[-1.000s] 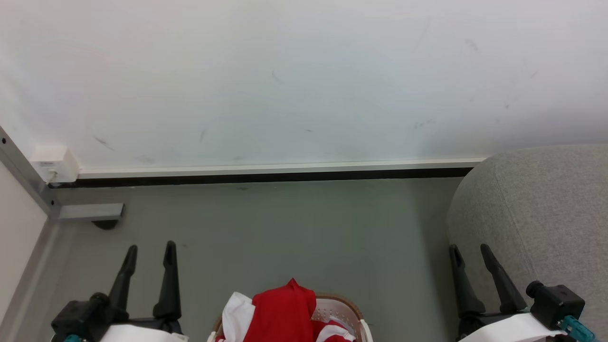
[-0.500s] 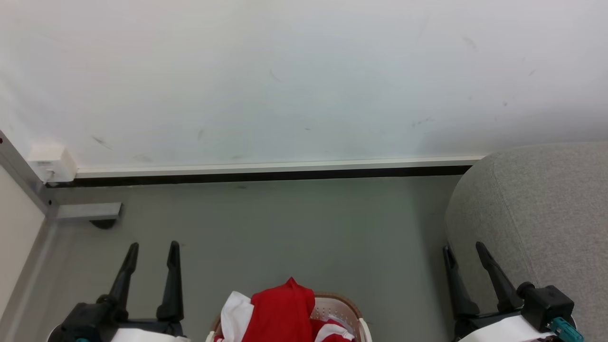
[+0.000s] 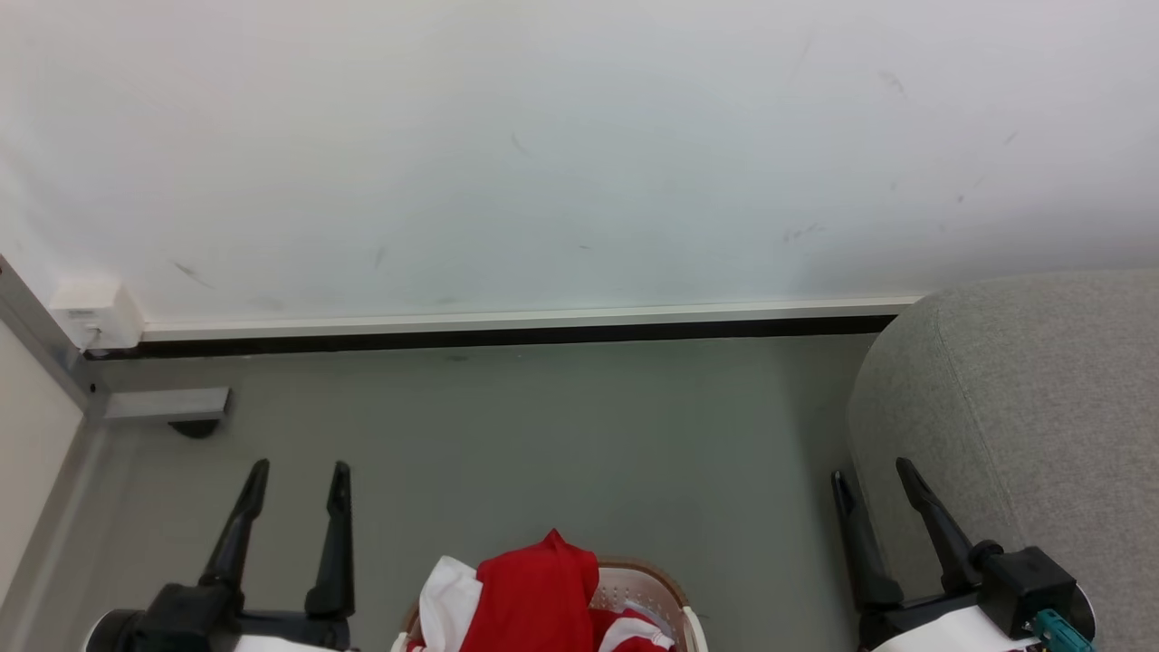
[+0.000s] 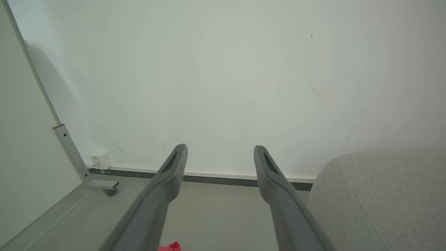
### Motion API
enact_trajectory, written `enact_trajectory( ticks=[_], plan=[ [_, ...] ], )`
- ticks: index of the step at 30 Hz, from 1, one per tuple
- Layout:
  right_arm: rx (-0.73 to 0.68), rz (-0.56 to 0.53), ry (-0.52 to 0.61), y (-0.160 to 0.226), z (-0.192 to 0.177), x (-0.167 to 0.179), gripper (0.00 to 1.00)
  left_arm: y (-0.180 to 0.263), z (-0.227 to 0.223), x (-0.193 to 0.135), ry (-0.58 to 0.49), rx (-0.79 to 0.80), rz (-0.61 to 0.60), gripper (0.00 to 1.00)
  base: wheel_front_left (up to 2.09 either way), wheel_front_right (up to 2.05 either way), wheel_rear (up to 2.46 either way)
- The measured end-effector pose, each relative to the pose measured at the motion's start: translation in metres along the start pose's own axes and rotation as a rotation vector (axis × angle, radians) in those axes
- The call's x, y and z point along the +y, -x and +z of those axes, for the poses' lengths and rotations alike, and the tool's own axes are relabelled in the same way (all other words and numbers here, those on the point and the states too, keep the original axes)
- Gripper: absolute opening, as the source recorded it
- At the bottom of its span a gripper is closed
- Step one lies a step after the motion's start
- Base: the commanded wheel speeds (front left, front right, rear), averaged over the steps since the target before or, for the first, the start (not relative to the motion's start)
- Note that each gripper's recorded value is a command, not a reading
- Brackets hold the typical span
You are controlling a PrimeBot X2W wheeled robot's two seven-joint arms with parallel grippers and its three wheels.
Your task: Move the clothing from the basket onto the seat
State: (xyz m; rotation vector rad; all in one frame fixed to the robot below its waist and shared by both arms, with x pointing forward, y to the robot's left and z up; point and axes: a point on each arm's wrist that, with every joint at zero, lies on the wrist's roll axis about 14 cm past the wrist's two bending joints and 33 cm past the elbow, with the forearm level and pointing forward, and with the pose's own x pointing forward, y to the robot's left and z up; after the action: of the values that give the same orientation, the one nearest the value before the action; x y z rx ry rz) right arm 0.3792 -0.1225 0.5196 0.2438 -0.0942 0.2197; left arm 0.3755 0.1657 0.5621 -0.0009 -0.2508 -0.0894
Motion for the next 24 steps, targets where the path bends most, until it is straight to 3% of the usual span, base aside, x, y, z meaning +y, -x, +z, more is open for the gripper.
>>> enact_trajectory(
  ticks=[24],
  plan=[
    [-0.004,-0.015,0.015,0.0011,0.0001,-0.0057,1.00,0.0001,-0.0073,0.0002,-0.010,0.016,0.005,1.00,0.00,0.00,0.00]
  ],
)
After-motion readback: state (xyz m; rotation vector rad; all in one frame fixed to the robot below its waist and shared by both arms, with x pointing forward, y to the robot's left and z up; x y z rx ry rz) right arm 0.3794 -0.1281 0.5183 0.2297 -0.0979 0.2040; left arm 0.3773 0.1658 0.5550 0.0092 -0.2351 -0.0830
